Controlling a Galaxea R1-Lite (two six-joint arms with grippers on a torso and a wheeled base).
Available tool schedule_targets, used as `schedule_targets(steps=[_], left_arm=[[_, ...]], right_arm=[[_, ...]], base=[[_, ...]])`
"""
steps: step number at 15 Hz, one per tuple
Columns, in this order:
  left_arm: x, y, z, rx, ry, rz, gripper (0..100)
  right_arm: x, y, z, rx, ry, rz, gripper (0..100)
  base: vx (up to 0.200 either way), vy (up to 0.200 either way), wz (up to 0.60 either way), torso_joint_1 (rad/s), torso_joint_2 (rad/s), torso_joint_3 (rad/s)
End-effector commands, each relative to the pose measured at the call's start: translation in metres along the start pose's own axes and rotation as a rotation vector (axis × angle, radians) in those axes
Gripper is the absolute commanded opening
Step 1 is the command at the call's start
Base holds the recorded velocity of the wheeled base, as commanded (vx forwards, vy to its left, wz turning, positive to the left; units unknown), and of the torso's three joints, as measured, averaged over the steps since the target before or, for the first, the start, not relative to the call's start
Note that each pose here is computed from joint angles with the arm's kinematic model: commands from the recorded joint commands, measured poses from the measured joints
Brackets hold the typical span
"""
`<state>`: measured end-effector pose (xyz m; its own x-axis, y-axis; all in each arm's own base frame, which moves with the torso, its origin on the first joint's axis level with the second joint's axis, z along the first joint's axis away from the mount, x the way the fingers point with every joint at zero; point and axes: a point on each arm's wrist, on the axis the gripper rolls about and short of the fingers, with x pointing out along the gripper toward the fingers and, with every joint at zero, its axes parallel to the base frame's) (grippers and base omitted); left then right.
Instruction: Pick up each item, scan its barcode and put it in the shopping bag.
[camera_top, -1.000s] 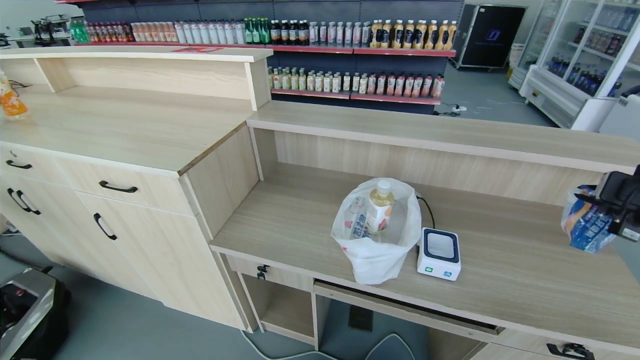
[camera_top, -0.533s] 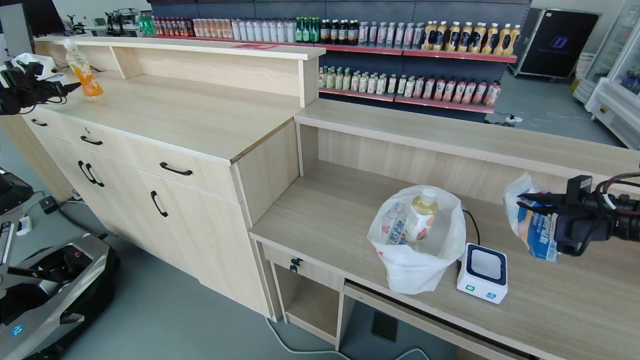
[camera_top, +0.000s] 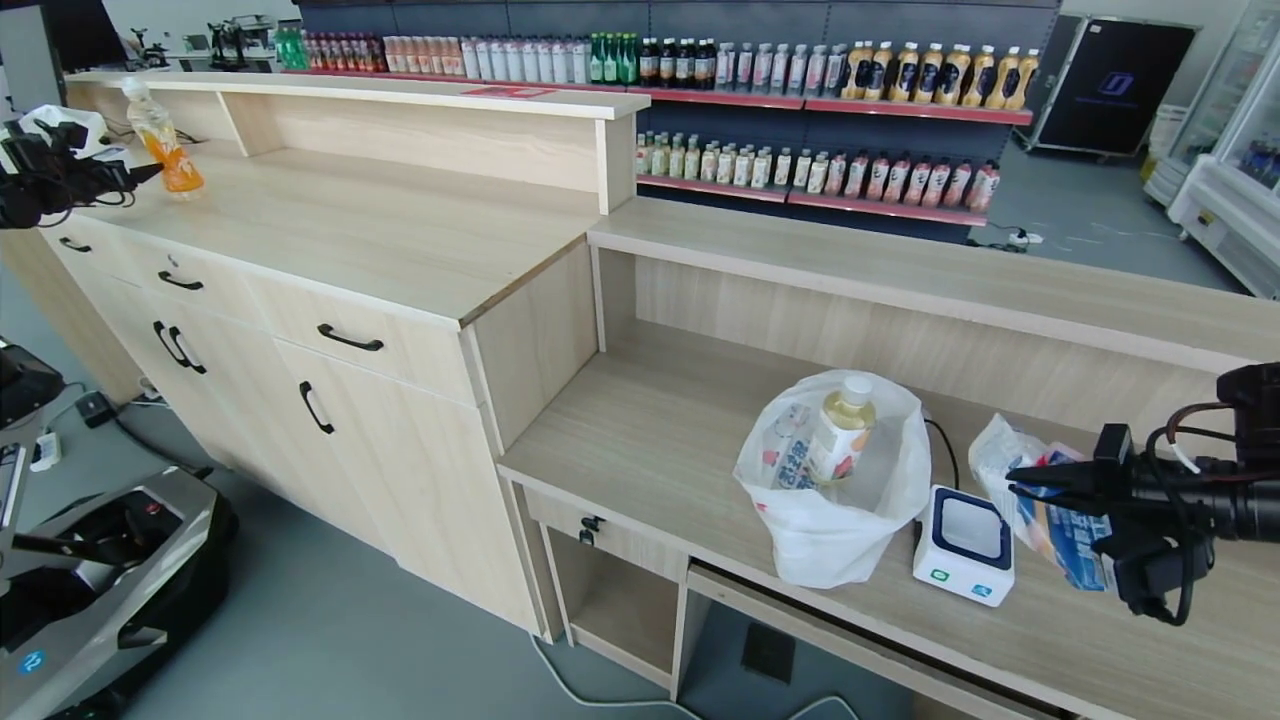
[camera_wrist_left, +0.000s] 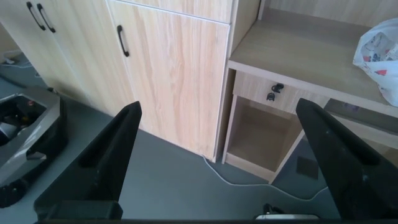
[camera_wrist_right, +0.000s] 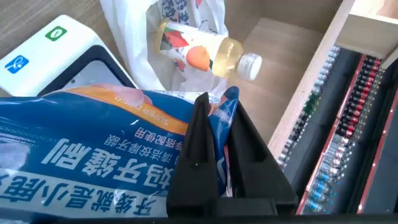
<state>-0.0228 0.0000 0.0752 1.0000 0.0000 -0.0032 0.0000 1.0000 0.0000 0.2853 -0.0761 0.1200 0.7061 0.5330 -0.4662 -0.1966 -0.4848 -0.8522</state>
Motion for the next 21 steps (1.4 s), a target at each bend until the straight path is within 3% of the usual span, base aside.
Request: schedule_targets(steps=[1, 6, 11, 21], left_arm=[[0.000, 0.000, 0.000, 0.000, 0.000, 0.000, 100], [0.000, 0.000, 0.000, 0.000, 0.000, 0.000, 100], [0.000, 0.000, 0.000, 0.000, 0.000, 0.000, 100], [0.000, 0.000, 0.000, 0.000, 0.000, 0.000, 100]], right_arm=[[0.001, 0.009, -0.003, -0.042, -0.002, 0.019, 0], [0.007, 0.018, -0.007, -0.256, -0.006, 0.044, 0], [0.017, 0.027, -0.011, -0.353, -0.032, 0.050, 0], [0.040, 0.045, -0.027, -0.344, -0.060, 0.058, 0]], base=[[0.000, 0.000, 0.00, 0.000, 0.00, 0.000], [0.000, 0.000, 0.00, 0.000, 0.00, 0.000], [0.000, 0.000, 0.00, 0.000, 0.00, 0.000], [0.000, 0.000, 0.00, 0.000, 0.00, 0.000]])
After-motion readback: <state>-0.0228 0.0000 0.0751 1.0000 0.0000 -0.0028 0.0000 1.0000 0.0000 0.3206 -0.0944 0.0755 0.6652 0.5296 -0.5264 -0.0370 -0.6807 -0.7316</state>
